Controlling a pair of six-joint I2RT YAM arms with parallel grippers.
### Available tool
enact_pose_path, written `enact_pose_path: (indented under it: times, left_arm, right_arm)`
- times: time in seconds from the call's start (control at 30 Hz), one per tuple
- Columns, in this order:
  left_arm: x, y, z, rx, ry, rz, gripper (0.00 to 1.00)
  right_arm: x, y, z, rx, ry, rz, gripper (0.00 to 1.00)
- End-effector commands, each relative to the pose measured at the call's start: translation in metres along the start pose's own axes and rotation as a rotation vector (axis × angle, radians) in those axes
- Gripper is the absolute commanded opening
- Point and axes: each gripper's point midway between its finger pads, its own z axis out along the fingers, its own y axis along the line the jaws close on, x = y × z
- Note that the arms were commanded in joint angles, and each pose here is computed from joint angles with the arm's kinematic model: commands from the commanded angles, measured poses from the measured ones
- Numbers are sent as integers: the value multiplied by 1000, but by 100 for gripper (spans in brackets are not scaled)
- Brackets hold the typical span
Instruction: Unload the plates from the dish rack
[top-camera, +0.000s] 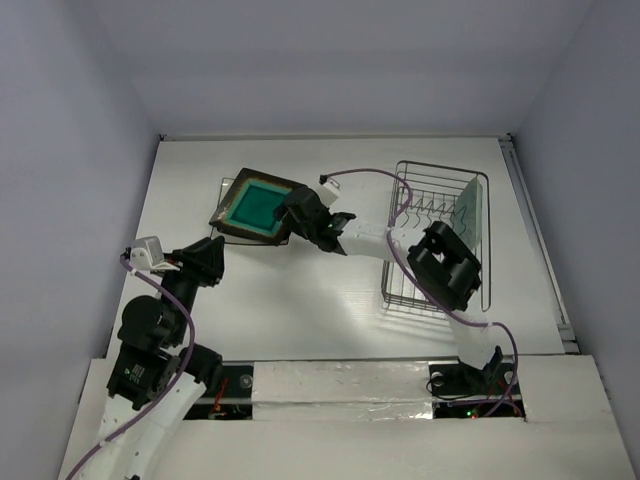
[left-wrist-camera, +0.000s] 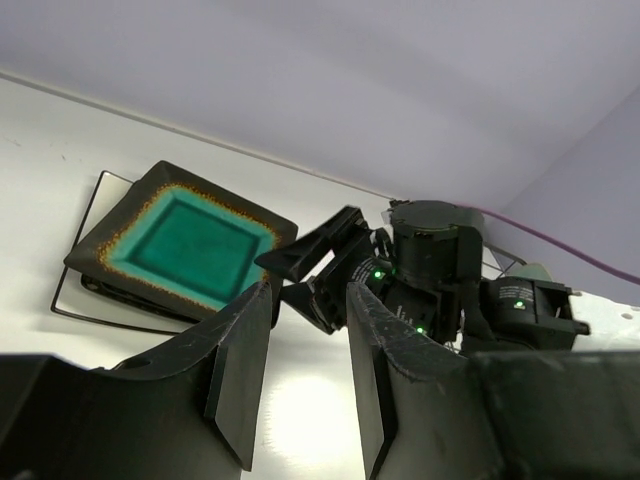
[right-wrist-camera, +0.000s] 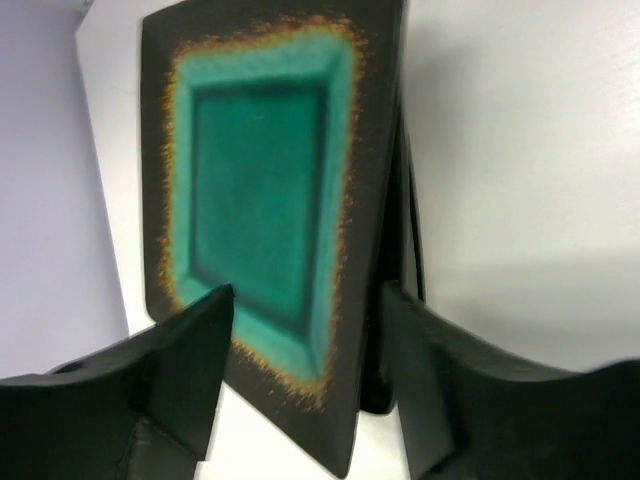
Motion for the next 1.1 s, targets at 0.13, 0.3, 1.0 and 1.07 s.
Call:
enact_pose_path:
  times: [0.13,0.3,1.0,1.07]
  left_arm:
    - [-16,-7,-2,31,-62,-13,33]
    - [-19,-8,-4,37,-73,-16,33]
    - [-13,-5,-5,18,-36,-20,21]
    - [-12,-5,-5,16,-32,-16,24]
  right_arm:
    - [-55,19,-36,-4,-72,-77,82]
    - [-97,14,-66,61,-134,-240,61]
    - [-297,-246,-286,883,-41,-482,61]
    - [-299,-250,-278,914,-8,-495,59]
